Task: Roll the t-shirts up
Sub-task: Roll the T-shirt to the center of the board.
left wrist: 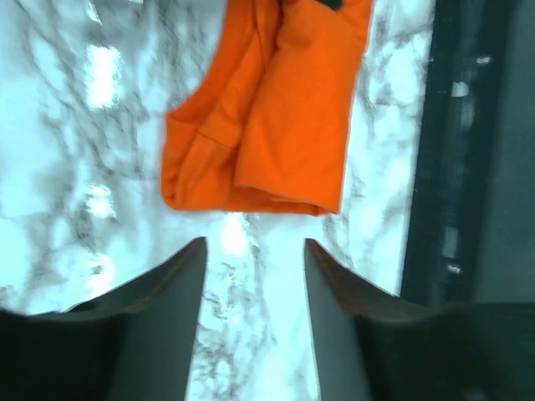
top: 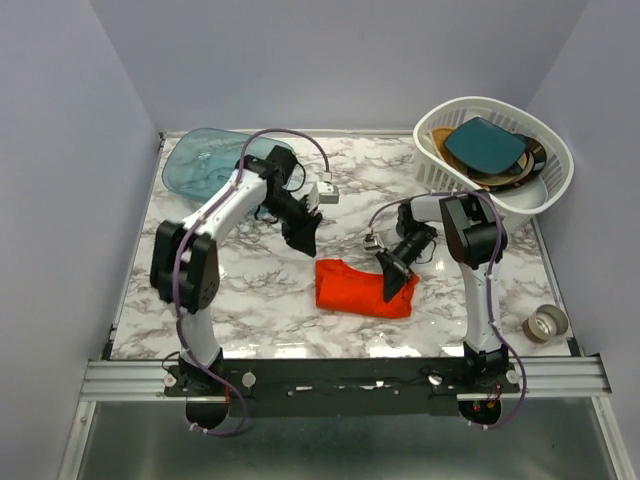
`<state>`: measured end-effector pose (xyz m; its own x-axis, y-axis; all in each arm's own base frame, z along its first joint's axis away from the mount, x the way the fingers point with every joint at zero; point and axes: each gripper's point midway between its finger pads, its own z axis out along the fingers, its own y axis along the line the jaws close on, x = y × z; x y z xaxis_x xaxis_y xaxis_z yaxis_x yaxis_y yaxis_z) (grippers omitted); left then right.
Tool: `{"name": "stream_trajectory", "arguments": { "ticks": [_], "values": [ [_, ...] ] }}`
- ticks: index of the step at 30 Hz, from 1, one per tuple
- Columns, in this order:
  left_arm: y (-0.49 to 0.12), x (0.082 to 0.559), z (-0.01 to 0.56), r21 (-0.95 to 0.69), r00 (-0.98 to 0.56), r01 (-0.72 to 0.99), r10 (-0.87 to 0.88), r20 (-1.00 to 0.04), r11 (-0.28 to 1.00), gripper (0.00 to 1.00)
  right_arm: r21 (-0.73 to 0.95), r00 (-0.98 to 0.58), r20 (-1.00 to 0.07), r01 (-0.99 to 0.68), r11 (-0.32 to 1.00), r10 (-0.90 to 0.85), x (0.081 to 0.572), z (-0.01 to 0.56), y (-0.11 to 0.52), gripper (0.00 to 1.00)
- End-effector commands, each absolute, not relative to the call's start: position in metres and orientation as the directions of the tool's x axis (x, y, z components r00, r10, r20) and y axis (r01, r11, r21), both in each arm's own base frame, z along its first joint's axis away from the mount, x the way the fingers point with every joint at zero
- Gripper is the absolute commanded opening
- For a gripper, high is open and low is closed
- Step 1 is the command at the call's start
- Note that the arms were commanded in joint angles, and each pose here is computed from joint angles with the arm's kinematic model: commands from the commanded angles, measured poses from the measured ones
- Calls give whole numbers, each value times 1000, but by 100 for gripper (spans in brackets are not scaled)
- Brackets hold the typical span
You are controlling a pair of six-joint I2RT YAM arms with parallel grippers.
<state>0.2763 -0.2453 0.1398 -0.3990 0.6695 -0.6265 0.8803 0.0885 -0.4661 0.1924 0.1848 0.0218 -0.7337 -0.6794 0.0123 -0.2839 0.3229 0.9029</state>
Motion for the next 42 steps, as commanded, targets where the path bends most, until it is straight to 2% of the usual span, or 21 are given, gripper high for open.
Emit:
{"name": "stream_trajectory", "arguments": {
  "ticks": [1,2,3,5,7,8,9,10,12,14,16,21,24,29,38,42],
  "values": [
    [-254,269,149,-53,-112,993,739,-664,103,63,855,-746,186,-197,479,-640,193,-4,175,1],
    [-251,264,161,44,-47,994,743,-668,103,64,856,-746,202,-180,485,-634,191,-6,176,1],
    [-262,247,148,83,14,995,746,-666,55,65,856,-752,201,-177,486,-628,192,-9,177,1],
    [-269,231,155,184,96,982,727,-680,42,69,851,-759,213,-165,498,-615,192,-13,177,1],
    [-280,209,132,272,188,962,734,-652,-5,70,851,-754,220,-162,499,-619,193,-12,177,1],
    [-282,204,136,324,220,946,719,-660,8,70,851,-756,222,-159,501,-616,192,-12,177,1],
    [-278,217,126,426,235,901,738,-632,78,71,845,-758,223,-163,510,-613,193,-14,176,1],
    [-291,205,126,479,293,876,721,-627,61,72,842,-758,227,-163,514,-612,192,-14,176,1],
    [-299,208,133,598,375,792,674,-637,124,77,844,-756,236,-152,514,-610,192,-14,176,1],
    [-305,203,139,671,449,729,645,-618,135,77,843,-755,236,-153,515,-611,192,-14,176,1],
    [-307,201,136,706,485,690,620,-616,161,78,843,-756,237,-152,516,-611,192,-15,176,1],
    [-313,175,108,796,639,604,577,-509,34,78,847,-748,261,-126,516,-611,192,-14,177,1],
    [-314,169,90,814,670,580,576,-468,-13,77,850,-747,256,-128,511,-614,192,-14,177,1],
    [-313,164,66,807,680,587,584,-443,-71,77,851,-745,254,-130,508,-617,192,-14,177,1],
    [-312,187,37,854,664,509,681,-310,-108,76,849,-744,260,-127,513,-615,192,-14,176,1],
    [-306,193,16,827,609,544,745,-273,-141,66,851,-743,257,-129,509,-618,192,-14,177,1]
  ]
}}
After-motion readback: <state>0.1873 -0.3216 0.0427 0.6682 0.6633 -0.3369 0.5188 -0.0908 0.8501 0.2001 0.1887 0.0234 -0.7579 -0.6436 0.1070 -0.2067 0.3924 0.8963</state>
